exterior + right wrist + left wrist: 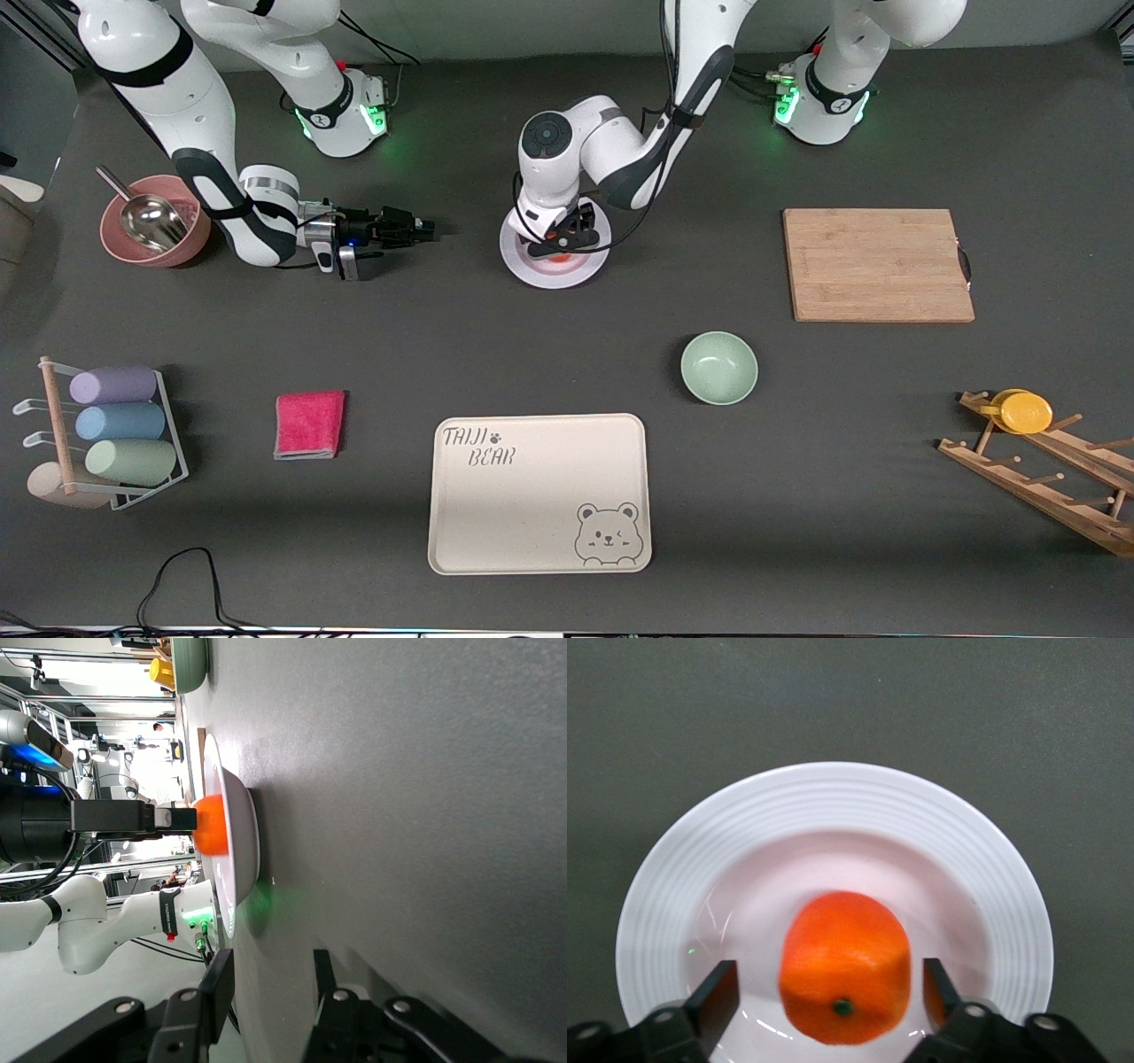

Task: Place orange and plate with both arms
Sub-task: 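Release the orange onto the plate and withdraw the left gripper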

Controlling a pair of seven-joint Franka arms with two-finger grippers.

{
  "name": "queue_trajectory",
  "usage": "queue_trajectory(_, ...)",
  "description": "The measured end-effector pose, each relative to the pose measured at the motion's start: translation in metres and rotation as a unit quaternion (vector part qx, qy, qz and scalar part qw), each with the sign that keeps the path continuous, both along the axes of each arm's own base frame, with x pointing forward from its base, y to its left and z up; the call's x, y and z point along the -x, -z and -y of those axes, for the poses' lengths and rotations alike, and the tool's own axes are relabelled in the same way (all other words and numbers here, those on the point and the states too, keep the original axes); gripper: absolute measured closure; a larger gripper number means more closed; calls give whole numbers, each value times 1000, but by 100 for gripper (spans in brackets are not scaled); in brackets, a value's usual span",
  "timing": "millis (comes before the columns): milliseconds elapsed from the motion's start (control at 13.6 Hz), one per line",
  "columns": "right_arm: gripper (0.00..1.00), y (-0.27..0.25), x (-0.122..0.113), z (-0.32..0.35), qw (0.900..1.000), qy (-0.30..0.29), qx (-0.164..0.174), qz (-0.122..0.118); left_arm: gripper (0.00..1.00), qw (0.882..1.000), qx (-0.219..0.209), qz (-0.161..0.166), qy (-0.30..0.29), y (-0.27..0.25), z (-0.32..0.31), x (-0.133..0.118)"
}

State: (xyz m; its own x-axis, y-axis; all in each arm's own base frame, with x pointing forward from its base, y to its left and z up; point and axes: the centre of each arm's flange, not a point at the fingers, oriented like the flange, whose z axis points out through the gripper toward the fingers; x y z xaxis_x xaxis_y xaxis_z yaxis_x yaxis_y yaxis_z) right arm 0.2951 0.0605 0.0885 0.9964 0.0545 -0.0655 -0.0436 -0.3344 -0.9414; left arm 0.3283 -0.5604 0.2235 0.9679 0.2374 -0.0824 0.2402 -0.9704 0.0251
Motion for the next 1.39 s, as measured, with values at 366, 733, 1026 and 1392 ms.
queue_trajectory(366,57,0,-1,0,1000,7,0,0,0,1000,3,7,-11,-11,-4,-11)
queue_trajectory(733,57,1,-3,-8,1000,20,-2,1,0,999,-19,-9,-34,-108,-104,-121)
queue_trajectory(1026,57,1,-8,-60,999,38,-6,8,0,999,-2,-4,-39,-198,-282,-226)
queue_trajectory(1392,57,6,-8,-126,999,42,-11,20,0,999,4,14,-48,-231,-455,-275)
